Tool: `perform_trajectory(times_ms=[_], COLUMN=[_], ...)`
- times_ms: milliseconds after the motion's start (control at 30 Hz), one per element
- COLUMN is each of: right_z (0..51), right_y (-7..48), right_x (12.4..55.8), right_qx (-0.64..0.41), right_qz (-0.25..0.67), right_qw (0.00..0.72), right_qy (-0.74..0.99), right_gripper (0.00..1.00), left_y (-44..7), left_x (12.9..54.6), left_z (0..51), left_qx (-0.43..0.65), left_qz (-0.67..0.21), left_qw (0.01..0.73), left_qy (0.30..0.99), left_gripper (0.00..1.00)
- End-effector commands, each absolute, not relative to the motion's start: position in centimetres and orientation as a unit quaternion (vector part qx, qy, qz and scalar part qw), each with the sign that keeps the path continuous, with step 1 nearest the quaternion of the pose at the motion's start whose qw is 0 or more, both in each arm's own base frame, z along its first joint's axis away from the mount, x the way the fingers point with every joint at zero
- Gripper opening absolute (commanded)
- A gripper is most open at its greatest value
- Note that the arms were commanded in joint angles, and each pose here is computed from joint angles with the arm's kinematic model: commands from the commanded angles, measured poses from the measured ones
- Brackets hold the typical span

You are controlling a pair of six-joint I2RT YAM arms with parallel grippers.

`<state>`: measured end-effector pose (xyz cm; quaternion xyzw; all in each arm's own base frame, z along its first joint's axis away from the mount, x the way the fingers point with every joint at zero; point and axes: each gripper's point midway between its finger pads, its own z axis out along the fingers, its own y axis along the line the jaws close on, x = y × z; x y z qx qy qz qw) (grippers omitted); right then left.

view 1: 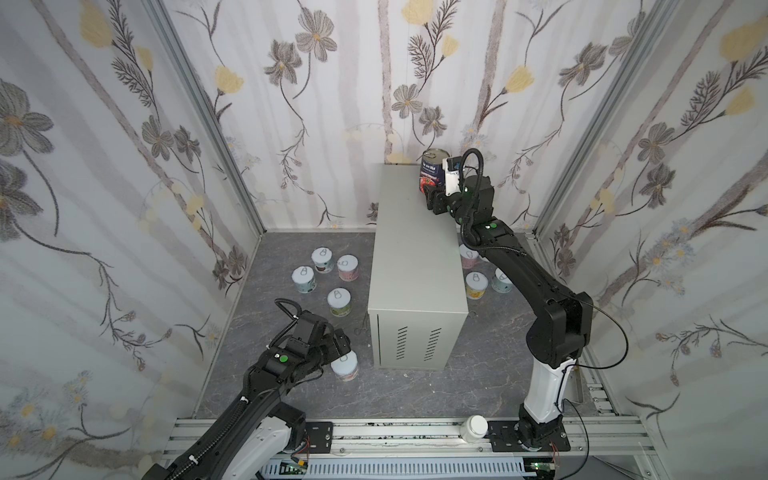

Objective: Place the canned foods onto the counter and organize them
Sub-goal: 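Lower the blue tomato can onto the cabinet top with the right gripper, then open the right gripper to release the can while the left gripper grasps the pink can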

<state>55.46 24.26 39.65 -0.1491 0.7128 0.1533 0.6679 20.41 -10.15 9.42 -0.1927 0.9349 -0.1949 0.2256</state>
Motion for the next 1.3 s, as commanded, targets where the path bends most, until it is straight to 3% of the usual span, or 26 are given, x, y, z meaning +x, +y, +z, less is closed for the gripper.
perform_trajectory(times_ms=[0,800,1267], right_z=[40.3,38.8,40.1], right_y=[24.8,25.7,24.5], right_x=[55.5,55.6,53.3], right_qx=[-0.156,-0.168,-0.168], right_qz=[0.162,0.17,0.169], right_qw=[0.675,0.659,0.674], right_qy=[0.702,0.713,0.699], right_gripper=[0.71,0.71,1.0], left_y=[-10.0,-10.0,-10.8], left_x=[20.6,20.5,19.3], left_z=[9.5,9.2,7.6], left_qx=[-0.198,-0.197,-0.174], left_qz=[-0.192,-0.187,-0.155], left_qw=[0.231,0.223,0.184], left_qy=[0.933,0.936,0.955], left_gripper=[1.0,1.0,1.0])
